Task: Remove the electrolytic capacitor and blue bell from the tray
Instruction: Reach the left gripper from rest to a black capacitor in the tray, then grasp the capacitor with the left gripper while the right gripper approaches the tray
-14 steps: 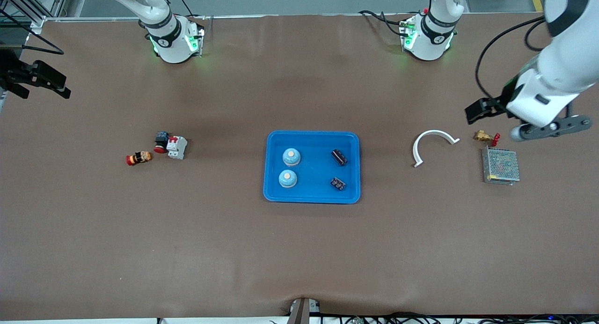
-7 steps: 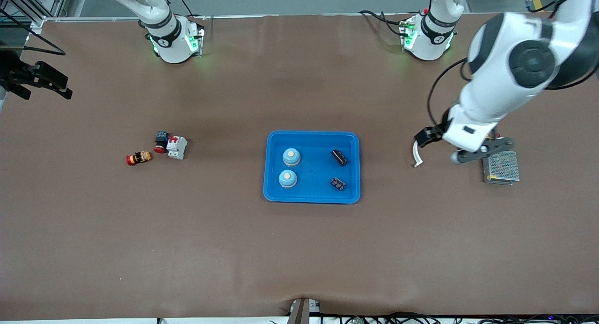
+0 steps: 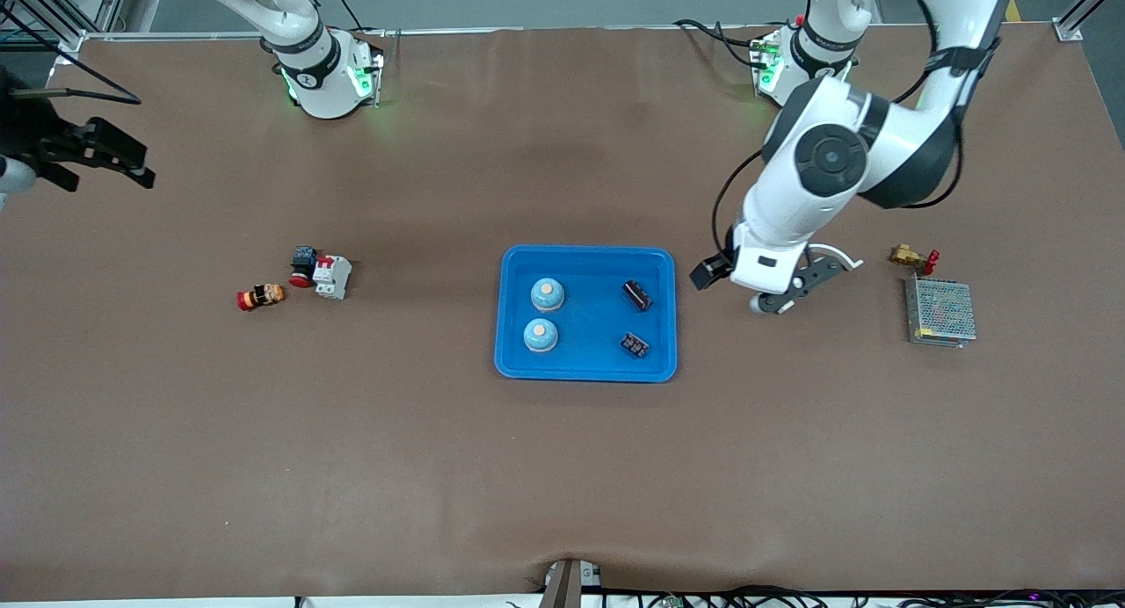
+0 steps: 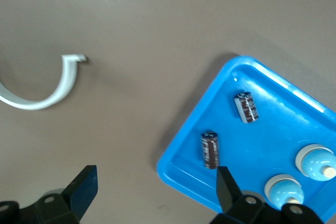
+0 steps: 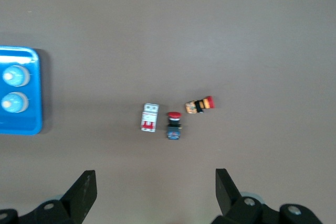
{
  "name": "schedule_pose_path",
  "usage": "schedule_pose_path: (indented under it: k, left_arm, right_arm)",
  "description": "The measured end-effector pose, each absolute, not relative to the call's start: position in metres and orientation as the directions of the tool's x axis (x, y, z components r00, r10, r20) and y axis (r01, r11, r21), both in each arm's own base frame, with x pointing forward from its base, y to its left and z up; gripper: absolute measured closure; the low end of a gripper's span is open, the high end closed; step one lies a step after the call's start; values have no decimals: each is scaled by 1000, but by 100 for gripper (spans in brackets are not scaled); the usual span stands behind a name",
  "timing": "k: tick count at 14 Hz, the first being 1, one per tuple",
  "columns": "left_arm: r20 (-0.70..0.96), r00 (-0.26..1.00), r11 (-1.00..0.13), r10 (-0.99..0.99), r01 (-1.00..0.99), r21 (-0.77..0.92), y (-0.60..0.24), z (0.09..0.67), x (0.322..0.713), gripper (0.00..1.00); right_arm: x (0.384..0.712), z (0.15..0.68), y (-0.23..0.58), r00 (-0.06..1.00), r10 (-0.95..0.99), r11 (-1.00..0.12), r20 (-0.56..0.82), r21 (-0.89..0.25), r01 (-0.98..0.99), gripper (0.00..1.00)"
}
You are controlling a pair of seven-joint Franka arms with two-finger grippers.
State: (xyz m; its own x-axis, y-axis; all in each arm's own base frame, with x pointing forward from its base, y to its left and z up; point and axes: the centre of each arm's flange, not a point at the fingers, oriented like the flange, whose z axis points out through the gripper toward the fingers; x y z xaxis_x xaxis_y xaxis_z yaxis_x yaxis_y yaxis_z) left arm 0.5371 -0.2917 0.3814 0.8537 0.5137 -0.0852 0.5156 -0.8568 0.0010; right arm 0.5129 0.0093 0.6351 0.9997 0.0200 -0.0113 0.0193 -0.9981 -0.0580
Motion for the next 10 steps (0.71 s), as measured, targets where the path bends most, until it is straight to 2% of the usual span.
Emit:
schedule_pose_path:
  k: [2, 4, 10]
  left_arm:
    - [-93, 824, -827, 558, 562, 16, -318, 356, 530, 4]
    - [-83, 805, -807, 588, 591, 17, -339, 328, 521, 14]
    - [-37, 750, -750, 661, 662, 17, -375, 258, 508, 24]
  right_arm:
    - [512, 636, 39, 1000, 2, -997, -12, -73, 1, 0]
    - [510, 635, 79, 1000, -30, -997, -10, -75, -30, 0]
    - [509, 608, 180, 996, -82, -994, -29, -69, -84, 0]
